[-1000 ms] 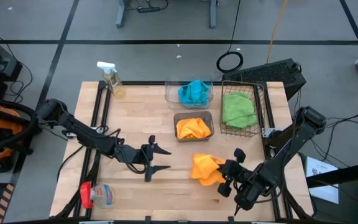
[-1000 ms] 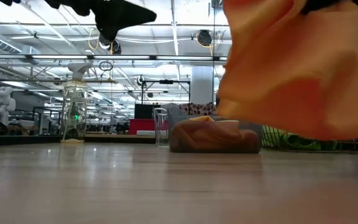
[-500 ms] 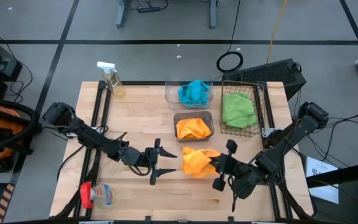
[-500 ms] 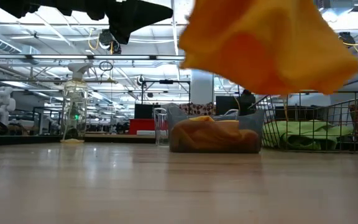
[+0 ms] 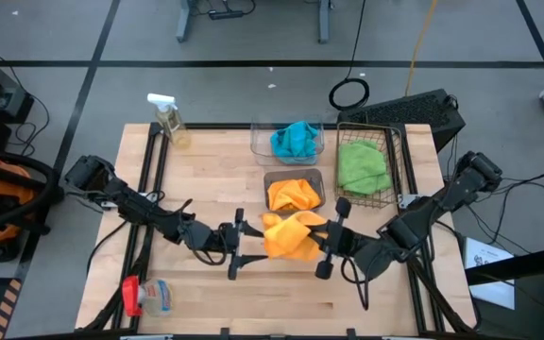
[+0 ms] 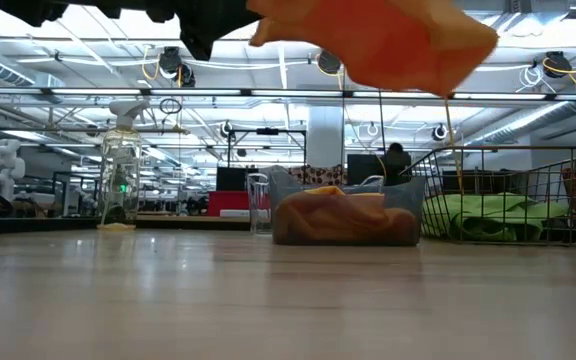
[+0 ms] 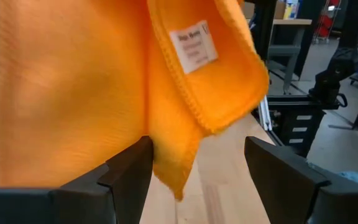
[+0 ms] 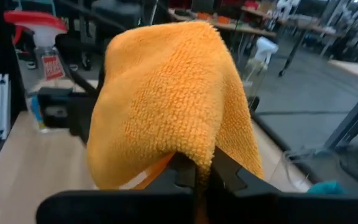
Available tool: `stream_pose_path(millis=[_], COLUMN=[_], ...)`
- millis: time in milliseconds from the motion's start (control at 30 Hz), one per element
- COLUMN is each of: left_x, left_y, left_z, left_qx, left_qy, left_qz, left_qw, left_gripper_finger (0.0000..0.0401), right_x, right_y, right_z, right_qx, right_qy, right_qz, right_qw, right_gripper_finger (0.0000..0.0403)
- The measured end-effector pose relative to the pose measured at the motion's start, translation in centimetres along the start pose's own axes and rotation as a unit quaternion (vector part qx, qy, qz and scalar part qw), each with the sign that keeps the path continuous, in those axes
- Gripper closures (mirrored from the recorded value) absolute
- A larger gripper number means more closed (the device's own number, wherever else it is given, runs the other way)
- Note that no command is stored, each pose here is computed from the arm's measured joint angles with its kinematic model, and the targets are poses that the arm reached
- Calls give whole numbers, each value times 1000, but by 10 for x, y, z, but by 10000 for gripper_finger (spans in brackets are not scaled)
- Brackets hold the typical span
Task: Sort microfiber towel by color & place in baskets
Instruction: Put the orange towel into the black bin
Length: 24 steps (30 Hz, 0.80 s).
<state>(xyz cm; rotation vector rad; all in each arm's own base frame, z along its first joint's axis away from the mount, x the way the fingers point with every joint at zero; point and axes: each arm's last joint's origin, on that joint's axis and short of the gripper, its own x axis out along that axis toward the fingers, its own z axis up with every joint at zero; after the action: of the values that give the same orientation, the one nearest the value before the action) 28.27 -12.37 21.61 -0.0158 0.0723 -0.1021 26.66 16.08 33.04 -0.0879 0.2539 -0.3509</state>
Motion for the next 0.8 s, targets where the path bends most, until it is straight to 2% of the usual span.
stream_pose_path(millis=[267,667,800], left_x=[0,-13,-25], left_y=[0,3,9], left_z=[0,7,11], left_qx=[2,44,54], left_qy=[1,45,85], left_qz=[0,-11,22], left_qw=[1000,998,995], left_gripper_finger=[144,144,144], right_x=[11,28,31], right_y=[-9,-31,-38], right_z=[9,11,4], right_qx=[-32,-45,-37], right_qy=[-20,-9,23], right_qz=[-20,-61,-69], right_qw=[999,997,997], right_gripper_finger=[401,401,401])
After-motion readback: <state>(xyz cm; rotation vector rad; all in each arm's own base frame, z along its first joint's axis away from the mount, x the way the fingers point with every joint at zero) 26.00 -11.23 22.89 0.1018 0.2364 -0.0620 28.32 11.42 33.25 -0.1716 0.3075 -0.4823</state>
